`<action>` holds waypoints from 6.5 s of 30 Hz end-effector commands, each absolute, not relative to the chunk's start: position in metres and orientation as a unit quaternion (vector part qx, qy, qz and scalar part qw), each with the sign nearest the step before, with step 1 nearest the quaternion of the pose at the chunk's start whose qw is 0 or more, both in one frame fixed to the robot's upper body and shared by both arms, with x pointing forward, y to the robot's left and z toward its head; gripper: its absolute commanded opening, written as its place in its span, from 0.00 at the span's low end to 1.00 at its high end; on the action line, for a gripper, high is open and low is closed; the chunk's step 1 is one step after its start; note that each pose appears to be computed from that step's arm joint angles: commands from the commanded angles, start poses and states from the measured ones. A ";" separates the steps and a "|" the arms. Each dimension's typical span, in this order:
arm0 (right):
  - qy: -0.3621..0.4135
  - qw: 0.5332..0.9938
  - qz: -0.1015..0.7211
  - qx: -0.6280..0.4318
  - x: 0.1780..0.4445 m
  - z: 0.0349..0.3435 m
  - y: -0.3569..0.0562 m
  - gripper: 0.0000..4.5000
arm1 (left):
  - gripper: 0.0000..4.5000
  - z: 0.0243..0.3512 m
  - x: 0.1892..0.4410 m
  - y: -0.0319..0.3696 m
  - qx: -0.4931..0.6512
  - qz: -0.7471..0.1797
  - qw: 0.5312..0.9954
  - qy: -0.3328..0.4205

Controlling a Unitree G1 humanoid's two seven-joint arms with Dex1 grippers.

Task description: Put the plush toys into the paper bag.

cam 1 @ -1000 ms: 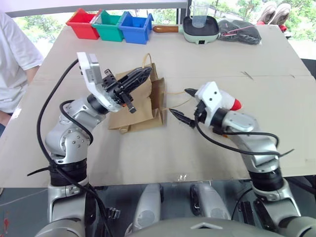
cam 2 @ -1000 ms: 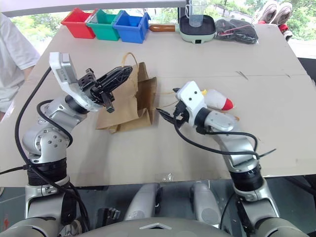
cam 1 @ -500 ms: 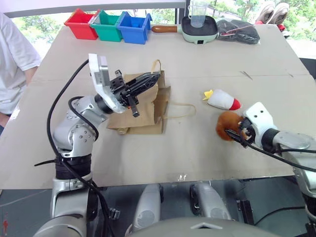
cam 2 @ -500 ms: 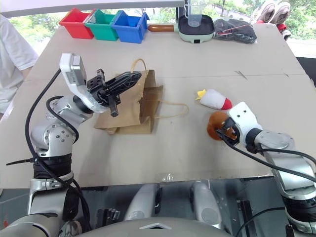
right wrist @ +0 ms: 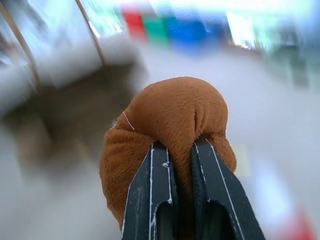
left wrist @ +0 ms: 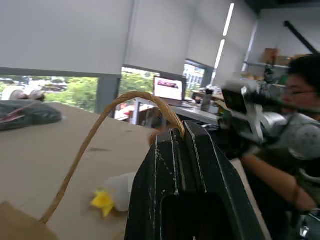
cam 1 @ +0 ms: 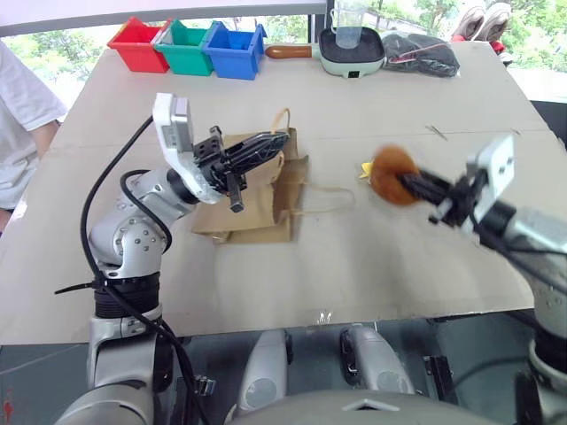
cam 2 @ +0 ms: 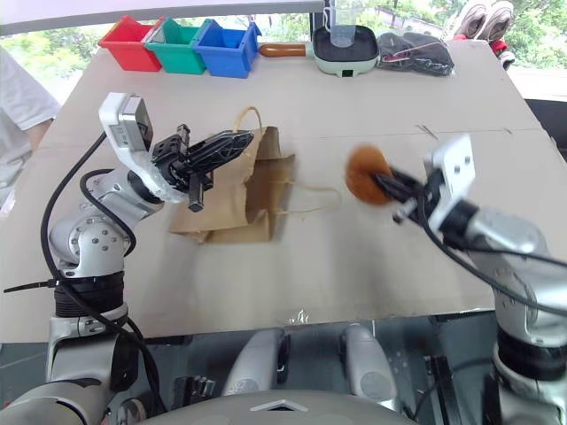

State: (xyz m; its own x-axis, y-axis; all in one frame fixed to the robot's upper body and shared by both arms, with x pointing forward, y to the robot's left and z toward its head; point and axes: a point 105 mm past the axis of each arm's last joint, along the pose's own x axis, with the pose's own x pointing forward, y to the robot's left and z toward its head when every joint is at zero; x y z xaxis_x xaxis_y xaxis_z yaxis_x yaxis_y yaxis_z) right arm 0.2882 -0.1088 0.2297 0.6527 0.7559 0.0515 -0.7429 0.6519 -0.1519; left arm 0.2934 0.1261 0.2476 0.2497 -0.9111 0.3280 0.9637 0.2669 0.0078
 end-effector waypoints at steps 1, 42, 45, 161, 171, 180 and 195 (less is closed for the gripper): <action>-0.024 0.906 0.418 -0.066 0.310 0.213 -0.081 0.01 | 0.00 0.262 0.288 0.124 -0.086 -0.605 0.776 -0.158; 0.151 0.922 0.282 -0.216 0.374 0.139 -0.175 0.70 | 0.00 0.248 0.291 0.148 -0.061 -0.490 0.845 -0.205; 0.165 0.921 0.279 -0.215 0.382 0.129 -0.181 0.50 | 0.00 0.251 0.291 0.145 -0.064 -0.499 0.838 -0.209; -0.007 0.843 0.516 0.152 0.301 0.242 -0.064 0.02 | 0.00 0.263 0.334 0.195 -0.077 -0.471 0.848 -0.231; 0.062 0.890 0.419 0.168 0.316 0.199 -0.099 0.46 | 0.00 0.262 0.321 0.205 -0.070 -0.454 0.856 -0.237; 0.043 0.871 0.437 0.223 0.367 0.203 -0.074 0.46 | 0.00 0.259 0.315 0.204 -0.072 -0.447 0.860 -0.236; -0.138 0.721 0.625 0.267 0.300 0.330 -0.044 0.01 | 0.00 0.284 0.332 0.229 -0.055 -0.379 0.881 -0.277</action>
State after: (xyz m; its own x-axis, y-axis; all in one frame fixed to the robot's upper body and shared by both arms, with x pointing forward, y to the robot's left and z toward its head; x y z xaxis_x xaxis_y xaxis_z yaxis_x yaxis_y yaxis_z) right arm 0.3133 -0.0410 0.3113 0.2183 0.8331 0.5082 -0.9561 0.0782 0.2825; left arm 0.3326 0.2162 0.2670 0.5549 -0.6709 0.4918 0.7462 0.6628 0.0623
